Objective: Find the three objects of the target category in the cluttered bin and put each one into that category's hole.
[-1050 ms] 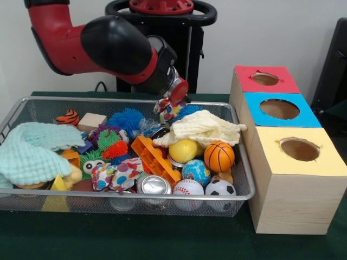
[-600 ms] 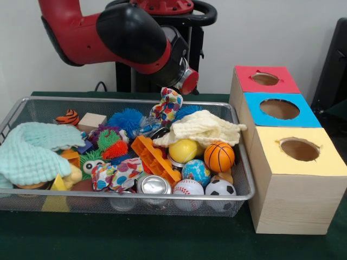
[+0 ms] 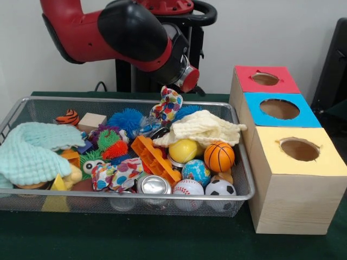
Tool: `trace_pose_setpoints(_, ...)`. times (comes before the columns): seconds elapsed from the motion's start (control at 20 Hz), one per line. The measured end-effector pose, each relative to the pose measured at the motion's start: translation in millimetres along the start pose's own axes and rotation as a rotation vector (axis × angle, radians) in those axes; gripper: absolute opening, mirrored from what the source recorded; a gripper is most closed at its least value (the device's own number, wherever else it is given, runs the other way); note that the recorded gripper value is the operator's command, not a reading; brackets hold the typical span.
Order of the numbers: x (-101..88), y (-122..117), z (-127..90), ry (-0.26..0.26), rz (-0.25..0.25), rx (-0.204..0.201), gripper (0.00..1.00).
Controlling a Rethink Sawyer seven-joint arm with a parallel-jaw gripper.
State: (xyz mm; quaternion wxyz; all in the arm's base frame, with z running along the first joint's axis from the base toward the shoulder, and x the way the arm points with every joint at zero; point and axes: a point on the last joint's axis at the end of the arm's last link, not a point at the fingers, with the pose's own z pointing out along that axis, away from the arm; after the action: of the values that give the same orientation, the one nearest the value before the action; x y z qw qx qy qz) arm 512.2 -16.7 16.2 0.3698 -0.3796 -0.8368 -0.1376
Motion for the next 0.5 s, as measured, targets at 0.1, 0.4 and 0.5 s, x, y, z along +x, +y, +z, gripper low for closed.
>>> trace_pose_setpoints(0.1, 0.7, 1, 0, -0.004, -0.003, 0.003, 1.00)
trace_pose_setpoints(0.4, 4.8, 6, 6, -0.098, -0.072, 0.076, 1.00)
trace_pose_setpoints(0.5, 3.2, 13, 12, -0.198, -0.130, 0.122, 1.00)
